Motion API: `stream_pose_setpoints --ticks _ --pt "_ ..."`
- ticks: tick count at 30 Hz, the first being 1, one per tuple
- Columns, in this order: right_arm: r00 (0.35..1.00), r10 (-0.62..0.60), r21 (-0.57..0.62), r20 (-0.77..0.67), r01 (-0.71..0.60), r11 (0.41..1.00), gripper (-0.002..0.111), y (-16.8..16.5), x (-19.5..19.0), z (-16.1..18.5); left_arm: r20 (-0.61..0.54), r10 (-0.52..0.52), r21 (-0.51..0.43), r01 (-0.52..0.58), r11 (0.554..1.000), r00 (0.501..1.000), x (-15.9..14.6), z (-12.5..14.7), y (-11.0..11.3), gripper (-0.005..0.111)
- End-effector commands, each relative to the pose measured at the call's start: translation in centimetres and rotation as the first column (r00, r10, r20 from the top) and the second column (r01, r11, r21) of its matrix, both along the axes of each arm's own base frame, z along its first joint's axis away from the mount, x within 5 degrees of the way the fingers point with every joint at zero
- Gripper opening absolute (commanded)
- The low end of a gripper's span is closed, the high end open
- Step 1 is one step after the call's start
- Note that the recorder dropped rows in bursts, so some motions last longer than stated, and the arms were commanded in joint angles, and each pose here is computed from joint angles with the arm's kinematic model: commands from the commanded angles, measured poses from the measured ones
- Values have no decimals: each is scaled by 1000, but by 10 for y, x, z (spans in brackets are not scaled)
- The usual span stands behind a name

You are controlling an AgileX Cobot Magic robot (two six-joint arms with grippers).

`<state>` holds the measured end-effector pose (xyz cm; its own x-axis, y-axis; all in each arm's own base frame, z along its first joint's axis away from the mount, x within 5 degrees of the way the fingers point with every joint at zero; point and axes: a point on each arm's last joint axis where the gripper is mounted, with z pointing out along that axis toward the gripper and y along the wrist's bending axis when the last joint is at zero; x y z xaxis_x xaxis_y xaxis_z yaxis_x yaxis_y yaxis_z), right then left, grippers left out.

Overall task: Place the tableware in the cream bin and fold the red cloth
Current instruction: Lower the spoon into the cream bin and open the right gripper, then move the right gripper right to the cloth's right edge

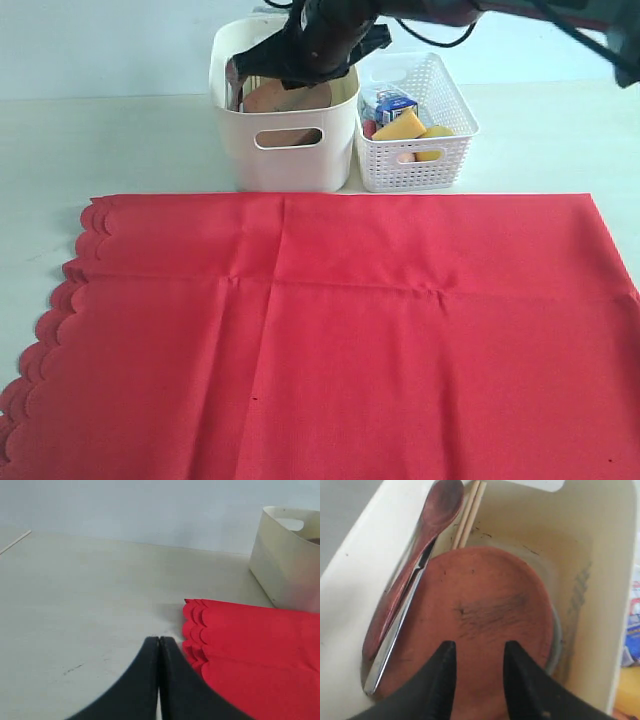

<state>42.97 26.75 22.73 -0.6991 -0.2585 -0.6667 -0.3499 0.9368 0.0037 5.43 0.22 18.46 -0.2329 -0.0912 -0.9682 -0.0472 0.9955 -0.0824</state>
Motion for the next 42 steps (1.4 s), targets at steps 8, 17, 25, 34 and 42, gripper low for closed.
stream_pose_setpoints --ticks 8,17,25,34,42 --pt "999 -36 -118 -38 31 993 24 -41 -46 97 8 -6 -3 6 1000 1000 0 0 0 1" --pt "993 -117 -90 -34 113 989 4 -80 -69 117 8 -6 -3 6 1000 1000 0 0 0 1" --pt "990 -132 -100 -45 127 987 4 -121 -104 103 8 -6 -3 6 1000 1000 0 0 0 1" --pt "985 -116 -124 -124 100 987 0 -154 -139 65 -58 -2 -3 2 1000 998 8 33 0 1" --pt "960 -102 -79 -260 84 993 0 -167 -156 19 -179 -5 -3 4 1000 984 50 80 0 1"
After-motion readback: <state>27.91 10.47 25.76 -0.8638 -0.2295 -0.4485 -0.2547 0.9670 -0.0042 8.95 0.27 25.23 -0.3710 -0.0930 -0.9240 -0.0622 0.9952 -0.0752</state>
